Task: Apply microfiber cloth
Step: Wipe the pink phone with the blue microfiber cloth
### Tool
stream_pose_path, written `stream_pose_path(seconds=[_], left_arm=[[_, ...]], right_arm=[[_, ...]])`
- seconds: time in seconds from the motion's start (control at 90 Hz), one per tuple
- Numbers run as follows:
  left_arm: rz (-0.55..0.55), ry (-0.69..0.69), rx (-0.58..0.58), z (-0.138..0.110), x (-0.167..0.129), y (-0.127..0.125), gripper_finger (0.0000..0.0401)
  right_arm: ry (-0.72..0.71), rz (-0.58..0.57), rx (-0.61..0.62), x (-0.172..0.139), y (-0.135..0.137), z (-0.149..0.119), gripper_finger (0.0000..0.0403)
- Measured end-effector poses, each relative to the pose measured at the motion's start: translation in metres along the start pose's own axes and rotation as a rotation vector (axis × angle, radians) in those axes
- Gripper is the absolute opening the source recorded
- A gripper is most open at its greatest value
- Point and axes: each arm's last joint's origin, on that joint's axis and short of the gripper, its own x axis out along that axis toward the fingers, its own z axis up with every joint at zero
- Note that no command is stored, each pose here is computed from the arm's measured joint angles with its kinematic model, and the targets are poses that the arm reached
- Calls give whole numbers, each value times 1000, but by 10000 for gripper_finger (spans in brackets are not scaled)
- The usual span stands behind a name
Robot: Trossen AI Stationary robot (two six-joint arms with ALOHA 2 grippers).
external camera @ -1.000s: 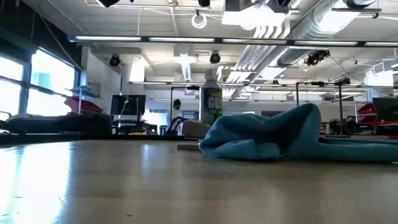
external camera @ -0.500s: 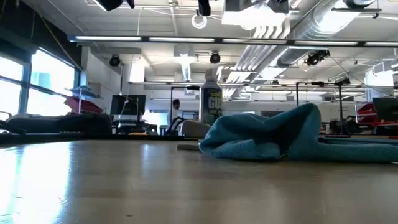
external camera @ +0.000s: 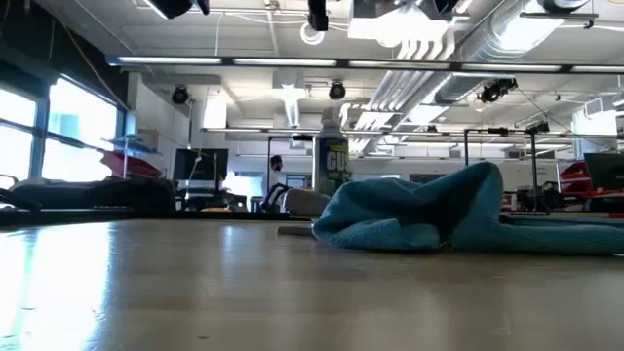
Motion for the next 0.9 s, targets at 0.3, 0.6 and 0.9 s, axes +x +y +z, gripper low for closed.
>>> stream_pose_path(seconds=[0.3, 0.6, 0.9], left_arm=[[155, 187, -28, -10, -3, 17, 5], [239, 430, -230, -14, -23, 38, 4], [242, 403, -367, -47, -51, 35, 8]], right_arm=[[354, -78, 41, 14, 1, -40, 94], [465, -208, -60, 68, 12, -74, 94], [567, -276, -72, 115, 14, -116, 94]])
